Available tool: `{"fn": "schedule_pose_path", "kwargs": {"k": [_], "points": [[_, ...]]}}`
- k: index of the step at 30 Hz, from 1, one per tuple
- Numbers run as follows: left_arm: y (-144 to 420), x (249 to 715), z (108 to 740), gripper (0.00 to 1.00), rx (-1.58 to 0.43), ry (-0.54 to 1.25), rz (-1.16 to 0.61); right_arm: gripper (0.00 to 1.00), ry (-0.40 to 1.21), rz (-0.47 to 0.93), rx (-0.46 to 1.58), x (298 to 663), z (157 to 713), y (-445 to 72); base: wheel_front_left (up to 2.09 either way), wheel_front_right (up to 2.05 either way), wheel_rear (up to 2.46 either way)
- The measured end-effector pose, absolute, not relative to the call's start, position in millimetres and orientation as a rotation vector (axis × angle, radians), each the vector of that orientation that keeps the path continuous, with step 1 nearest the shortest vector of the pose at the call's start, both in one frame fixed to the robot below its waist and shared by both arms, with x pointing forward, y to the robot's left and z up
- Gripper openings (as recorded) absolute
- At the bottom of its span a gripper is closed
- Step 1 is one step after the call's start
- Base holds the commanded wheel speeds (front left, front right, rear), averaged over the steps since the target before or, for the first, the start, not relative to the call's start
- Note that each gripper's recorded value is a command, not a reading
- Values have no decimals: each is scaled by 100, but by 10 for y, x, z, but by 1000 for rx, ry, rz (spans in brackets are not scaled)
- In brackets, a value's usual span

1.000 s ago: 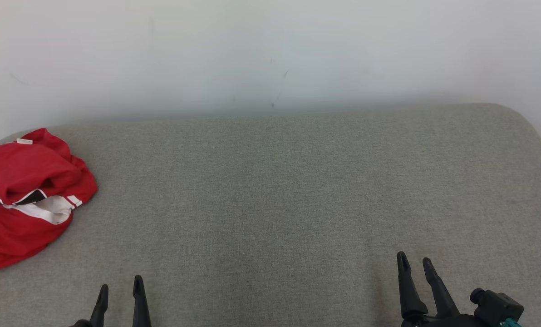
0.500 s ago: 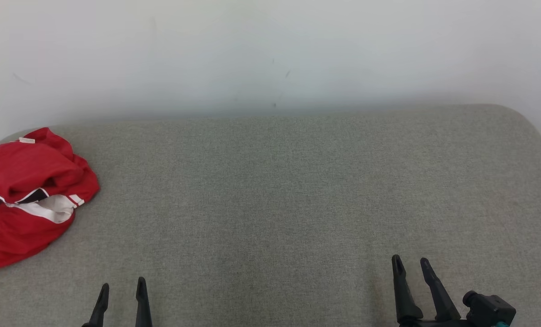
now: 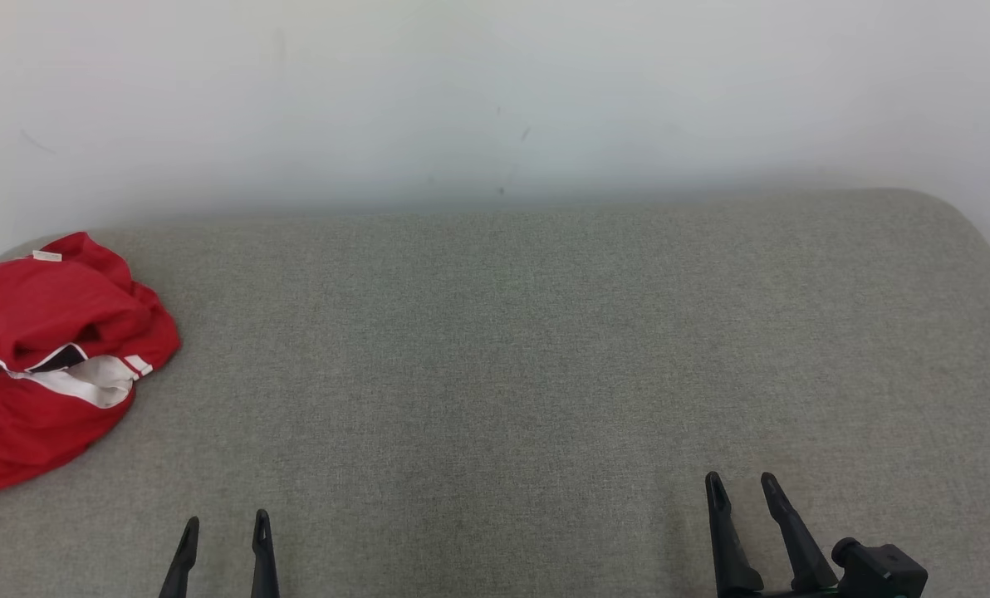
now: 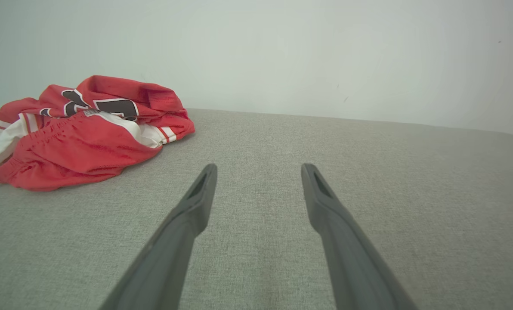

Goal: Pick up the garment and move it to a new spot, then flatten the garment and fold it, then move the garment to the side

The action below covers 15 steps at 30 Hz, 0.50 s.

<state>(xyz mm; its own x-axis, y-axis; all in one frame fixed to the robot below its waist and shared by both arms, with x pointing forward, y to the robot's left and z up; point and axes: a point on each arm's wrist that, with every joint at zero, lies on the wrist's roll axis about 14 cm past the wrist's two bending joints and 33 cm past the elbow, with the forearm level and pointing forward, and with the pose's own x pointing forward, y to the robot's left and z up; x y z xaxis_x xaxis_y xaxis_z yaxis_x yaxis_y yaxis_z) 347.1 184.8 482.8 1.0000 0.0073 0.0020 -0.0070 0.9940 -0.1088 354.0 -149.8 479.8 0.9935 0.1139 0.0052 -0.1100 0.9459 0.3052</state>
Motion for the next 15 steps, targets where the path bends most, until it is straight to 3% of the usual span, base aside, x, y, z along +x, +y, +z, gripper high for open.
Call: {"fn": "schedule_pose_path", "kwargs": {"k": [15], "points": [[1895,3431,4802,100,-46,-2,16,100,5,137,254,3538,4799,-1451,0,0,0]]}}
